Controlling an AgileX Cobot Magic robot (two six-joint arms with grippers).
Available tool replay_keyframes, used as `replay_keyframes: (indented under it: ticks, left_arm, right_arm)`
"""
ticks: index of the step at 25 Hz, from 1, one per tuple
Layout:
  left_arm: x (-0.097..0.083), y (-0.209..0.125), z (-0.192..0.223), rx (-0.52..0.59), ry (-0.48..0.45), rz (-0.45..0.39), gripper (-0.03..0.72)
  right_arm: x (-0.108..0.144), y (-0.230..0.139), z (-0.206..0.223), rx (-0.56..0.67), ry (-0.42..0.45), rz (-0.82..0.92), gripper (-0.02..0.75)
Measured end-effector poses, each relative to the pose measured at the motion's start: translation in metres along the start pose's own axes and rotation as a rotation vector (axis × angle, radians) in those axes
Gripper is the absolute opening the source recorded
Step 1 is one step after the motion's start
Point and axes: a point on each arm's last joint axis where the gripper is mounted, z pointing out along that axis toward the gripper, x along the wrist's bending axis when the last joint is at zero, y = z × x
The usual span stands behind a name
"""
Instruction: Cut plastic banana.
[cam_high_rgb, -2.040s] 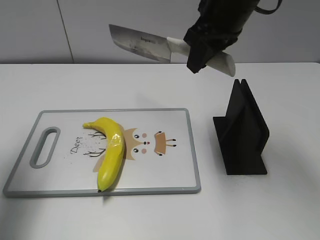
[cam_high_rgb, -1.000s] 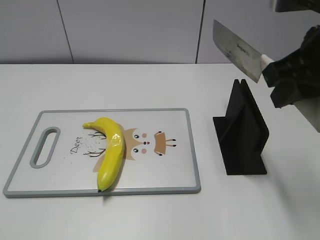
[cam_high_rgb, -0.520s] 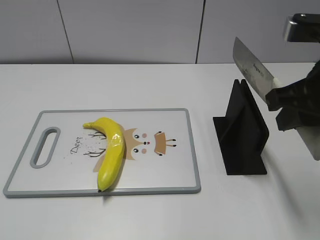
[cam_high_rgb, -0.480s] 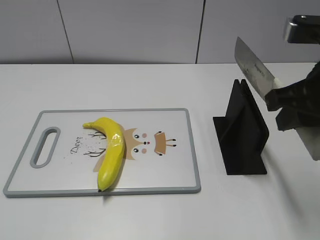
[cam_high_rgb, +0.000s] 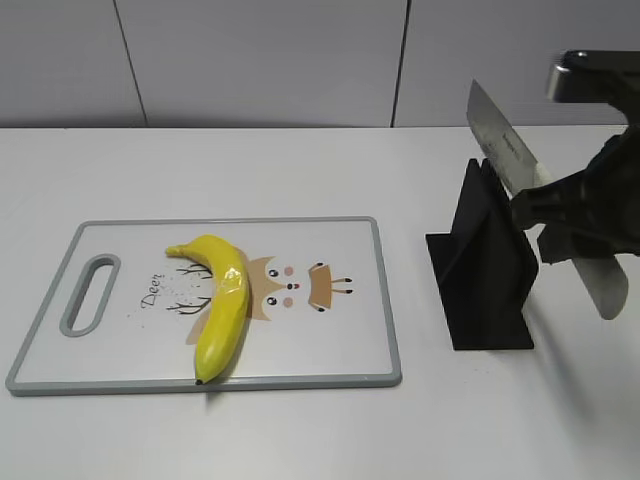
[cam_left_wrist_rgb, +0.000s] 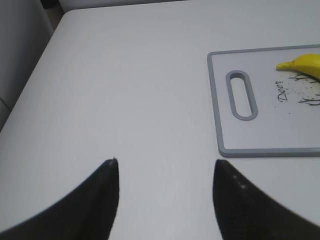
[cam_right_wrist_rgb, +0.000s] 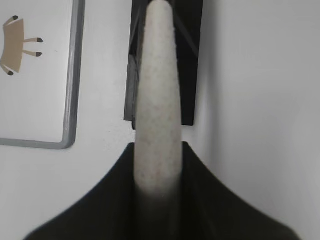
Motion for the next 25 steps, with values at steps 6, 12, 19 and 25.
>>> replay_keyframes:
  ticks: [6, 12, 19, 25]
  left_arm:
    - [0.001, 0.000, 0.001, -0.007, 0.010, -0.014, 0.519]
    - [0.001, 0.001, 0.001, -0.009, 0.011, -0.014, 0.504]
    - [0.001, 0.001, 0.001, -0.009, 0.011, -0.014, 0.503]
    - [0.001, 0.001, 0.001, -0.009, 0.011, -0.014, 0.503]
  right_arm:
    - [0.001, 0.000, 0.017, 0.044, -0.019, -0.005, 0.160]
    - [0.004, -0.002, 0.031, 0.090, -0.021, 0.010, 0.160]
    - [0.008, -0.006, 0.033, 0.140, 0.012, 0.081, 0.160]
    - [0.008, -0.006, 0.033, 0.141, 0.016, 0.078, 0.388]
